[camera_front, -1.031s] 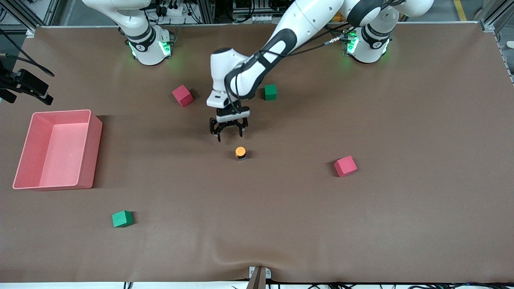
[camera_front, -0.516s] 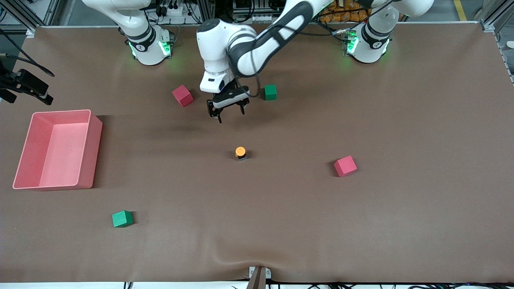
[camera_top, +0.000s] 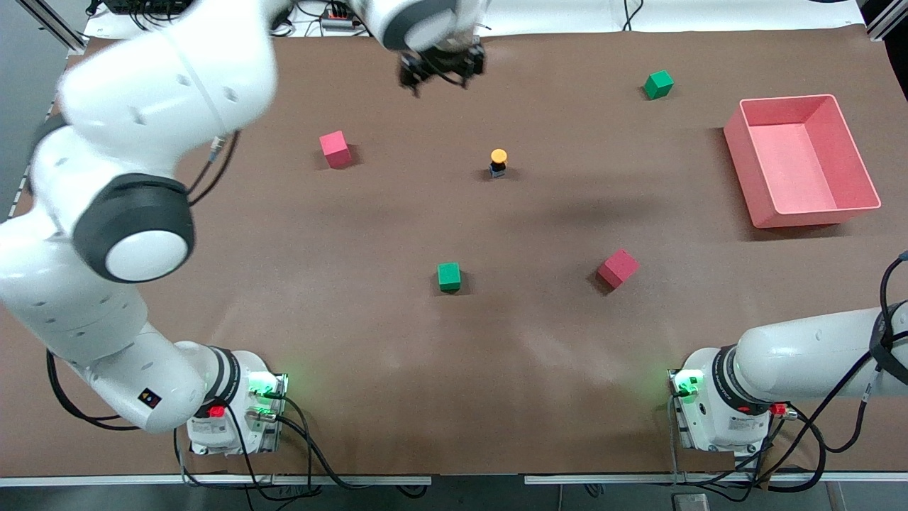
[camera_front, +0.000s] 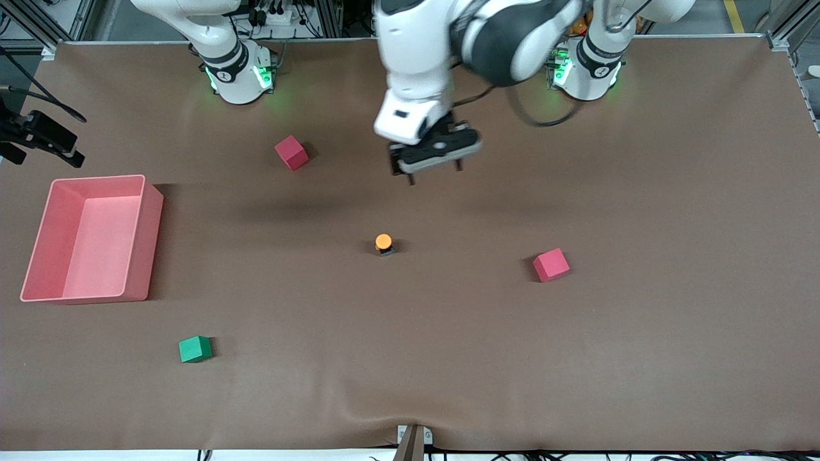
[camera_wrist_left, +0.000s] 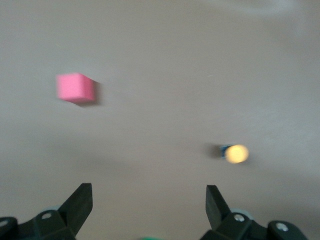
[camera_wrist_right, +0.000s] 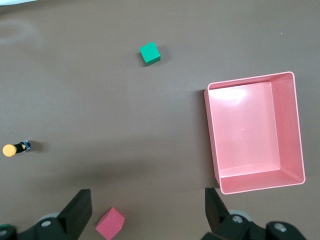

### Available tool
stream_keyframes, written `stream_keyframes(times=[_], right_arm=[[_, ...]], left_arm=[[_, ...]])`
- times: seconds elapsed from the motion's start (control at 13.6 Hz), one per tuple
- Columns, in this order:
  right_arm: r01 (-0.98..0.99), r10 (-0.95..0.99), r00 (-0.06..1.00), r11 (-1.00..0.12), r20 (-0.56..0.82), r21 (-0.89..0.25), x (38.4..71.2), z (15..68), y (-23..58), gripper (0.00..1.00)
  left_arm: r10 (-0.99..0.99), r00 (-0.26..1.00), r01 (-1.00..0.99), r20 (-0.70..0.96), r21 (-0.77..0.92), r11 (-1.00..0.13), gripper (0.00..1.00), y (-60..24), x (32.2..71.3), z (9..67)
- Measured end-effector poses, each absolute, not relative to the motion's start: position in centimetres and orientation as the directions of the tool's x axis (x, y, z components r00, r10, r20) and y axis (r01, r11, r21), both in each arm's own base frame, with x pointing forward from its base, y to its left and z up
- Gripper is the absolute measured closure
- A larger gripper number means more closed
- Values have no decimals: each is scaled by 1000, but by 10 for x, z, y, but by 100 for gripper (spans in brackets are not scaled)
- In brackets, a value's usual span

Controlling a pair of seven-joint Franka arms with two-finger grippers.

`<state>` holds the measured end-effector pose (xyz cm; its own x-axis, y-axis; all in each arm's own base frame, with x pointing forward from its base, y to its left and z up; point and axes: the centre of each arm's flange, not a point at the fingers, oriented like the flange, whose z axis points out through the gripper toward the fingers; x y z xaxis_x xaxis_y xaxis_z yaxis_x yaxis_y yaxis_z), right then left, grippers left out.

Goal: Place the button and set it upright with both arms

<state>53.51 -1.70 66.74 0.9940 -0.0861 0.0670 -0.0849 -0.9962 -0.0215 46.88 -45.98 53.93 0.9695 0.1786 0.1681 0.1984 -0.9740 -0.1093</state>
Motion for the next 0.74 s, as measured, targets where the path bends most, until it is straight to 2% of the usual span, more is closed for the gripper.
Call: stream_keyframes(times=[0.37, 0.74], right_arm=[[-86, -87, 994, -996, 67, -22, 535, 667, -18, 0], [-86, -87, 994, -996, 67, -22, 535, 667, -18, 0]], left_arm=[[109, 992, 116, 65, -124, -985, 0, -335, 505, 608], [70, 997, 73, 31, -84, -994, 0, -256, 527, 632]])
